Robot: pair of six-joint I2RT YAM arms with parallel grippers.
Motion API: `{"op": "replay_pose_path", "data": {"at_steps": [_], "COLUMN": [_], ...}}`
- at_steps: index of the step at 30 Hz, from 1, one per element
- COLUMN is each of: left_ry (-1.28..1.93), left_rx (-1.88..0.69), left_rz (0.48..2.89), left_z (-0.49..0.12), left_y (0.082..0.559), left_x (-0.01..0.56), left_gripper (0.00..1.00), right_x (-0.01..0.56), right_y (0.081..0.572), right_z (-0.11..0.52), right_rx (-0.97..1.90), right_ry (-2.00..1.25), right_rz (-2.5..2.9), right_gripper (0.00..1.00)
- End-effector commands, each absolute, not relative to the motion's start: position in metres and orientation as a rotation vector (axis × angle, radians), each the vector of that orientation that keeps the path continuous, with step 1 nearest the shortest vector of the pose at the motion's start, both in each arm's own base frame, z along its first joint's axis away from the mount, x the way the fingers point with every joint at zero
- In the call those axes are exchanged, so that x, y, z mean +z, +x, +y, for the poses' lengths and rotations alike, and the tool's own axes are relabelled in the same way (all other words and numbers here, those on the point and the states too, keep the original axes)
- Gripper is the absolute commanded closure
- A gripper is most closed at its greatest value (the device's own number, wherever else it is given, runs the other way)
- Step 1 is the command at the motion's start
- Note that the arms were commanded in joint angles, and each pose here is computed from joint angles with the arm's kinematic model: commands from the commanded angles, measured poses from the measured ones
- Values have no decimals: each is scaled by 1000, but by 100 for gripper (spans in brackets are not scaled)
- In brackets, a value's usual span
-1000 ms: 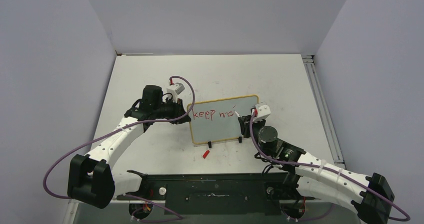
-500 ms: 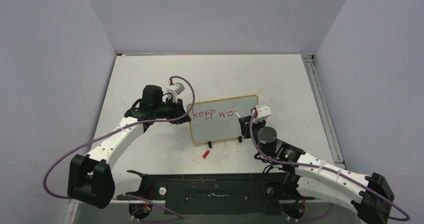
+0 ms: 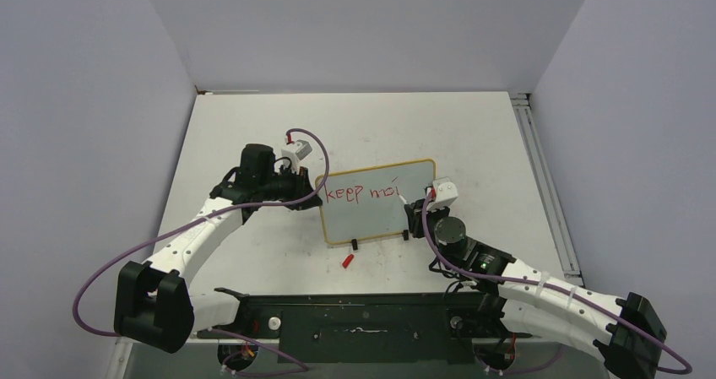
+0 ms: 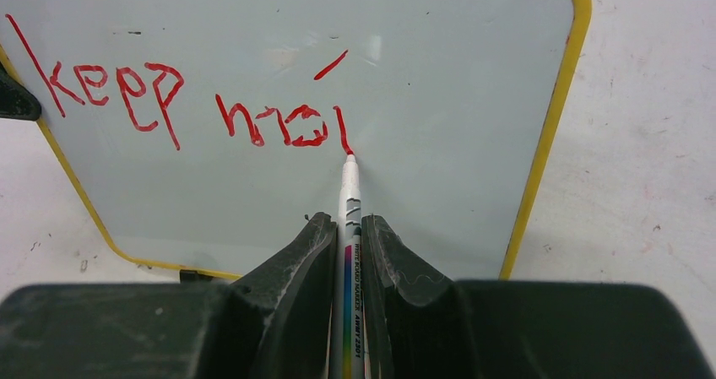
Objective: Write a sentence on the whiteboard
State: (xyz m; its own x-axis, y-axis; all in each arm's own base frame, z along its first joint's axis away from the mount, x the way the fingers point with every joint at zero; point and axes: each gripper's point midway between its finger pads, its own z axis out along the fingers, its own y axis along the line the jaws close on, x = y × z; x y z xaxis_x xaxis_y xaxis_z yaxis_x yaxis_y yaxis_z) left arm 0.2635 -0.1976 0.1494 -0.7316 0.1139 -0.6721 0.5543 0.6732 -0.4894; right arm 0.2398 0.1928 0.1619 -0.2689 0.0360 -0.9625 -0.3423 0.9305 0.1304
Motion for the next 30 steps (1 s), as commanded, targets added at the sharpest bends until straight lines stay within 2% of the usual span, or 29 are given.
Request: {"op": "replay_pose_path", "data": {"at_steps": [1,30], "left_ry": [526,528], "left_rx": [-930,-932], "left_rz": [2231,2232], "left_z": [-200,-200], "left_y": [269,269], "left_x": [166,165], "left_gripper": [100,100], "right_x": [168,206], "right_y": [243,261], "right_z": [187,194], "right_rx": [353,321], "right_ry": [-179,-172], "right_rz": [1791,1681], "right_gripper": [95,95]}}
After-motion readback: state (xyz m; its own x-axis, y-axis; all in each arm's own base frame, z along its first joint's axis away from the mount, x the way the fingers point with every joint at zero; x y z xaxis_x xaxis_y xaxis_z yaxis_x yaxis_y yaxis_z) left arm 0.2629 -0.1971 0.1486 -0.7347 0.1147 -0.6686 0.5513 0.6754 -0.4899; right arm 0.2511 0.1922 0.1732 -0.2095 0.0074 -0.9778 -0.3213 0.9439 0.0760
